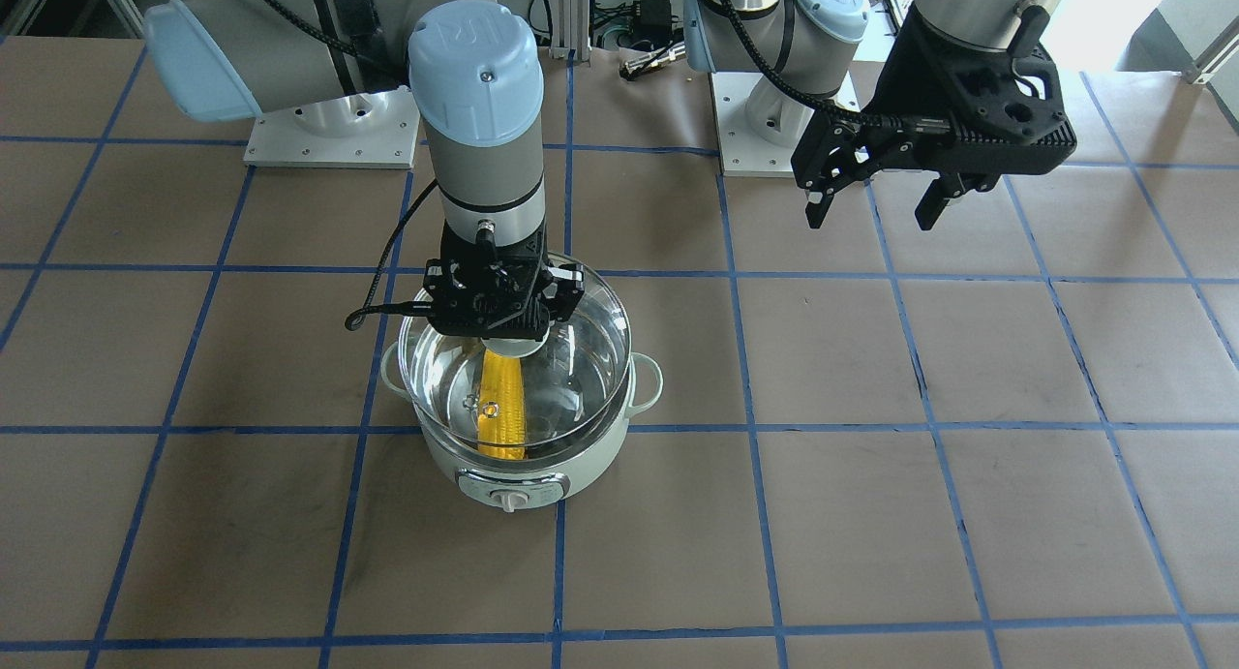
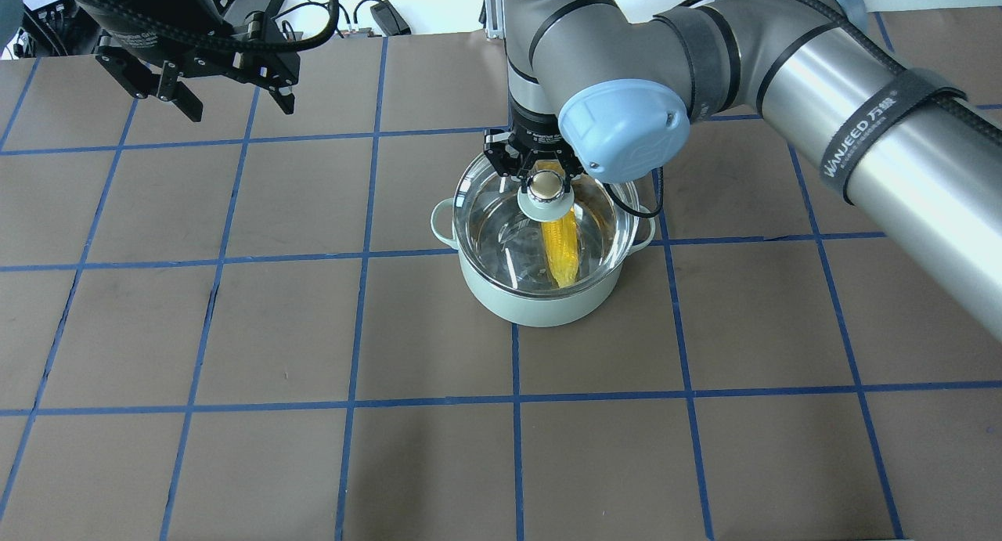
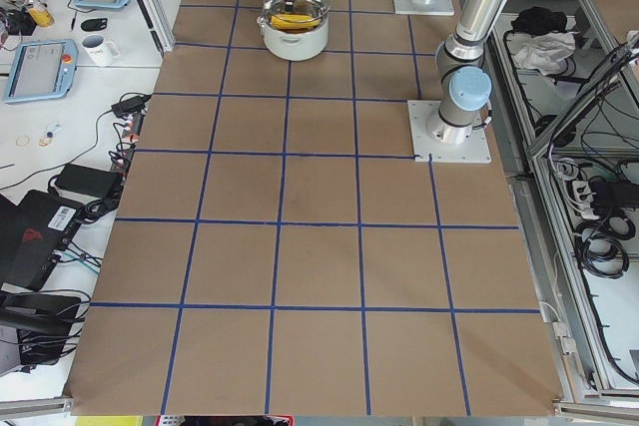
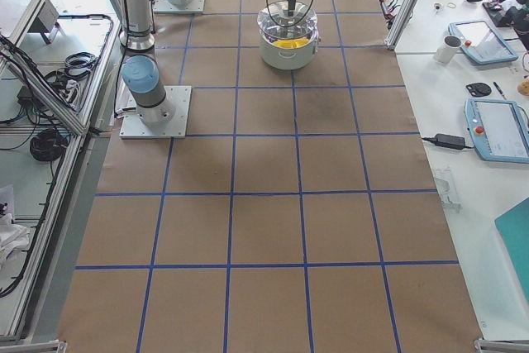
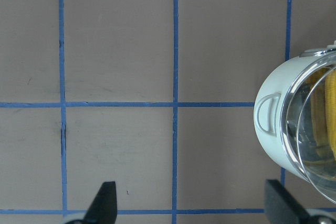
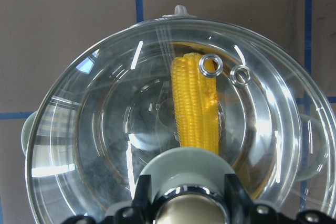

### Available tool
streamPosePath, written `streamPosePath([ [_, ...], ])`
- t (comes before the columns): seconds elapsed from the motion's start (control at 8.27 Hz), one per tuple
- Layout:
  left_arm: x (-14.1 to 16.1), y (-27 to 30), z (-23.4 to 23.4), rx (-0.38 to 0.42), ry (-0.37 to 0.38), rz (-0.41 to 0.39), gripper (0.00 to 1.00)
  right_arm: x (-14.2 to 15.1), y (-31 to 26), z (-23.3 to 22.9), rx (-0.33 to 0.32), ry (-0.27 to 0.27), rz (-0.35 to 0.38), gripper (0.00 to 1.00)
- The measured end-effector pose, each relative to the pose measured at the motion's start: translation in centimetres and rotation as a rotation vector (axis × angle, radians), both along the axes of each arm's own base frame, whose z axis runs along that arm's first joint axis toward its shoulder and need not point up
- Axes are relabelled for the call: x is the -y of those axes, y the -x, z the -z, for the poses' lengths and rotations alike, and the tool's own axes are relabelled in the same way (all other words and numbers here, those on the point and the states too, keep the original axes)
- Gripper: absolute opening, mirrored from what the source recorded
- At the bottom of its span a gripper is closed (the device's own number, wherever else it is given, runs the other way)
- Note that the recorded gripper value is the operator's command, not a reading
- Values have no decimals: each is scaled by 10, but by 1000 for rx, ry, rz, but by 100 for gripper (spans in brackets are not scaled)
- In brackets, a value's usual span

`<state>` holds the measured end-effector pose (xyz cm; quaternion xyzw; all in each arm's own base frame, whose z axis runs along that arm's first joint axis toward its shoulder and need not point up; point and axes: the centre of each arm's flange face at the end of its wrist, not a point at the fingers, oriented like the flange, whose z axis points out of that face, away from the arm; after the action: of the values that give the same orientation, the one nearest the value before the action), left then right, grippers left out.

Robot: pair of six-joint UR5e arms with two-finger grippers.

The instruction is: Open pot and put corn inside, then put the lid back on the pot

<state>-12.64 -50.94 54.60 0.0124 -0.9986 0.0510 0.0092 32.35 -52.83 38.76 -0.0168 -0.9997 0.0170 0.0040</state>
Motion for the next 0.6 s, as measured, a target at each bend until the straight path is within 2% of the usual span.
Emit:
streamPosePath([
  [0.24,6,-1,14,1,-19,-5,100,4,-2,11,-4,-17,-5,6],
  [0.6,10,-1,20,4,-7,-6,100,11,-5,29,-7,-33,-18,6],
])
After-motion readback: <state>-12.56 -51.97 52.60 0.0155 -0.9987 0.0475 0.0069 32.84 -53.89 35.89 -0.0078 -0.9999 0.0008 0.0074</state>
